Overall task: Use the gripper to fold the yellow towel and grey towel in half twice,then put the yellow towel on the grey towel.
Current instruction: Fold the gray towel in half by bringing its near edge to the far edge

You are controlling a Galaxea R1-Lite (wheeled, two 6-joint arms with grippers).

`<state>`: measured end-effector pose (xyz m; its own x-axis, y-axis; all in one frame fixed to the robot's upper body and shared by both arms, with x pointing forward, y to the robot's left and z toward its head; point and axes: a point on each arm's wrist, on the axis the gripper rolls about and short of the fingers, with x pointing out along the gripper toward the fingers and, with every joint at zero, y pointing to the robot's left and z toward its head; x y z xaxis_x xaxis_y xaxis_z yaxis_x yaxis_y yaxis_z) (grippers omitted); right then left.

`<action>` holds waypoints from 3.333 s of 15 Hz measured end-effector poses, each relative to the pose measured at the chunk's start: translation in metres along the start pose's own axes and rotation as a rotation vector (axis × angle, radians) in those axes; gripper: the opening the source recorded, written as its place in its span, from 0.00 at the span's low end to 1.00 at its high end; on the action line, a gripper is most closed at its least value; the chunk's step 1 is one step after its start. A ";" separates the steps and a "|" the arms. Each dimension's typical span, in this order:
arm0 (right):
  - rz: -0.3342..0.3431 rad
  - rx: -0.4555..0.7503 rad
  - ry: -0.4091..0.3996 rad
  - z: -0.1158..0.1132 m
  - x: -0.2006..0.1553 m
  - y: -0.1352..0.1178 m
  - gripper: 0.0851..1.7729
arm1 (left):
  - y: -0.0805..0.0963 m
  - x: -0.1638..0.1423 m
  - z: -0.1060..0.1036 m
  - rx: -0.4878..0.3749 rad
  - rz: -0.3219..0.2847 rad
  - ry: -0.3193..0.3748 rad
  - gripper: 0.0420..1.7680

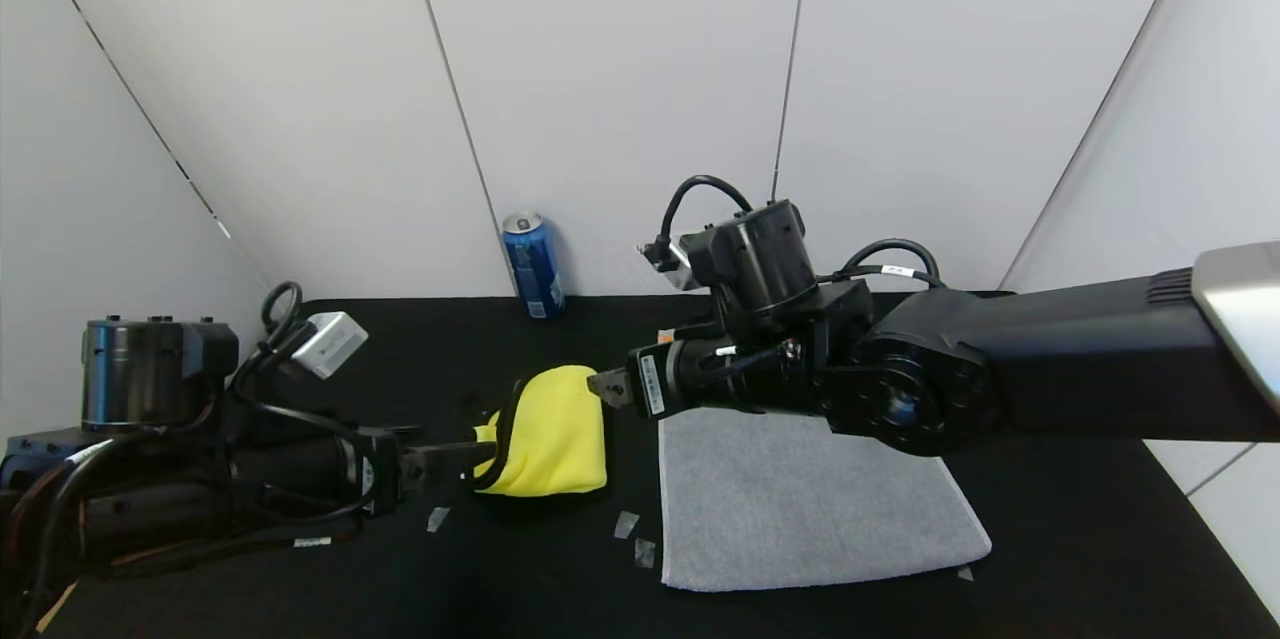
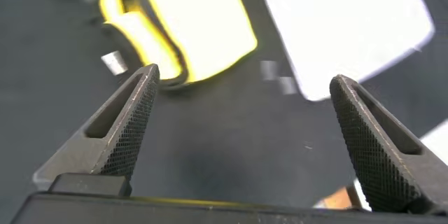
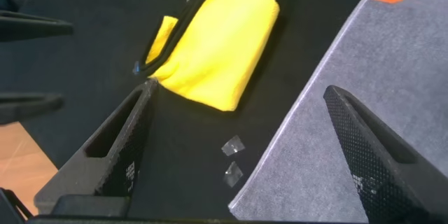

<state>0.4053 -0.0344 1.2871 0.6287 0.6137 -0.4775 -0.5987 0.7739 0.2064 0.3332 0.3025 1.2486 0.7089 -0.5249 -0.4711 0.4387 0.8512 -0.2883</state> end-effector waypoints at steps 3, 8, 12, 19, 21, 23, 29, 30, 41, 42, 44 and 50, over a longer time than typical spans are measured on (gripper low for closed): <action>-0.021 0.013 -0.008 -0.006 -0.012 -0.013 0.96 | -0.027 0.002 0.002 0.026 -0.085 -0.001 0.97; -0.106 0.058 0.017 -0.020 -0.043 -0.049 0.96 | -0.066 0.010 -0.003 0.096 -0.126 0.025 0.97; -0.164 0.100 0.000 -0.039 -0.072 -0.079 0.96 | -0.099 0.021 -0.016 0.170 -0.077 0.095 0.97; -0.286 0.167 0.065 -0.076 -0.129 -0.147 0.96 | -0.148 0.047 -0.037 0.219 0.031 0.241 0.97; -0.302 0.159 0.093 -0.088 -0.140 -0.157 0.96 | -0.157 0.054 -0.043 0.165 0.053 0.284 0.97; -0.311 0.183 0.105 -0.095 -0.149 -0.166 0.96 | -0.161 0.063 -0.051 0.131 0.057 0.325 0.97; -0.303 0.242 0.142 -0.113 -0.163 -0.197 0.96 | -0.164 0.087 -0.058 0.035 -0.094 0.439 0.97; -0.301 0.251 0.150 -0.117 -0.163 -0.202 0.96 | -0.164 0.090 -0.058 0.021 -0.136 0.458 0.97; -0.297 0.280 0.277 -0.149 -0.153 -0.220 0.96 | -0.151 0.137 -0.055 -0.023 -0.146 0.438 0.97; -0.295 0.275 0.286 -0.151 -0.153 -0.220 0.96 | -0.149 0.141 -0.055 -0.027 -0.138 0.440 0.97; -0.298 0.281 0.294 -0.154 -0.153 -0.222 0.96 | -0.143 0.148 -0.058 -0.032 -0.117 0.453 0.97; -0.303 0.289 0.297 -0.156 -0.153 -0.224 0.96 | -0.132 0.162 -0.065 -0.048 -0.083 0.477 0.97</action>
<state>0.3657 -0.3259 1.1808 0.5595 0.3166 -0.7660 -0.2234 0.9476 0.2285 0.3543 0.1057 1.1563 0.3358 -0.5409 -0.7711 0.4490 0.8116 -0.3738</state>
